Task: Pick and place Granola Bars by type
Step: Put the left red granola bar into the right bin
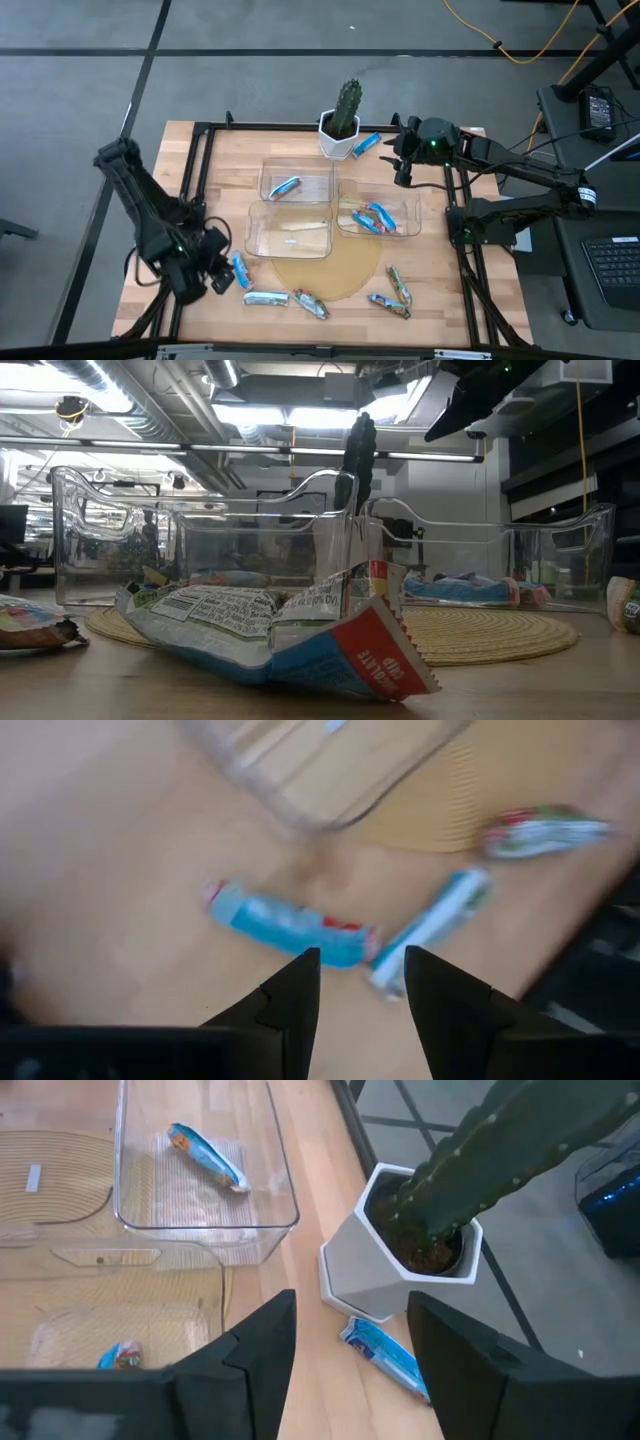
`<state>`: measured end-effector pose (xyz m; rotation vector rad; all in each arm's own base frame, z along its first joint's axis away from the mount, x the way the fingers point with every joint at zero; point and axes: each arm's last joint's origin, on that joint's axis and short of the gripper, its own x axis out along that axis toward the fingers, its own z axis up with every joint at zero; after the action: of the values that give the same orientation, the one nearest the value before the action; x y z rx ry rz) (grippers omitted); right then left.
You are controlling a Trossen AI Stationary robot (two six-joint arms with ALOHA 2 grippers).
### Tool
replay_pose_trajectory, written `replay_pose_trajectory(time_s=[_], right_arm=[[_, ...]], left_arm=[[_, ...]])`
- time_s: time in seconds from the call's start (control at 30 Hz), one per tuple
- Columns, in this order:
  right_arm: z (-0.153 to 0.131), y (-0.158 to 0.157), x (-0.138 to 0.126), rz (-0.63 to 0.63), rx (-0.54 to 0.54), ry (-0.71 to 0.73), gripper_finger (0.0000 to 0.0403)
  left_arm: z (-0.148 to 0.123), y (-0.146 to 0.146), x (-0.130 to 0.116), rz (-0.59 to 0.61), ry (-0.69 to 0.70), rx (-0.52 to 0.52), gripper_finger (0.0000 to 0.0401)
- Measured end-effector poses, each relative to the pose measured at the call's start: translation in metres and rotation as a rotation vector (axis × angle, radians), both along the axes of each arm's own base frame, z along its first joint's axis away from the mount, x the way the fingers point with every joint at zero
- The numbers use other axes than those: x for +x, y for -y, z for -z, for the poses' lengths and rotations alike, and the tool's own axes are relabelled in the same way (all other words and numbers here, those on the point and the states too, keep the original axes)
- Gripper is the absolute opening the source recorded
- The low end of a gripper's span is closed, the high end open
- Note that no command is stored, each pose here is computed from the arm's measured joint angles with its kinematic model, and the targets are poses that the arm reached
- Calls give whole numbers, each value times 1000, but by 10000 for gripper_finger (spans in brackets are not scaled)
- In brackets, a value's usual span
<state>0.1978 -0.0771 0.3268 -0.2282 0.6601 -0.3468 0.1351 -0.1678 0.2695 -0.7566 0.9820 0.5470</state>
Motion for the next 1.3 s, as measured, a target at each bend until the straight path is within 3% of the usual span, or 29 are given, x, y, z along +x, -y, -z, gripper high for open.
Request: replay_pose_trajectory(time_s=[0.1, 0.33, 0.57, 0.97, 1.3], right_arm=[[0, 0, 0, -2, -3, 0, 194], [-4, 1, 3, -10, -32, 44, 194], [-6, 1, 4, -23, -38, 58, 194], [-5, 0, 4, -88, -57, 44, 194], [-6, 0, 4, -90, -61, 52, 194]], left_arm=[[18, 9, 5, -127, -72, -26, 139], [48, 19, 37, -215, -218, -105, 139], [64, 9, 65, -339, -244, -136, 165], [95, 20, 77, -353, -364, -154, 265], [121, 24, 83, -393, -377, -62, 265]])
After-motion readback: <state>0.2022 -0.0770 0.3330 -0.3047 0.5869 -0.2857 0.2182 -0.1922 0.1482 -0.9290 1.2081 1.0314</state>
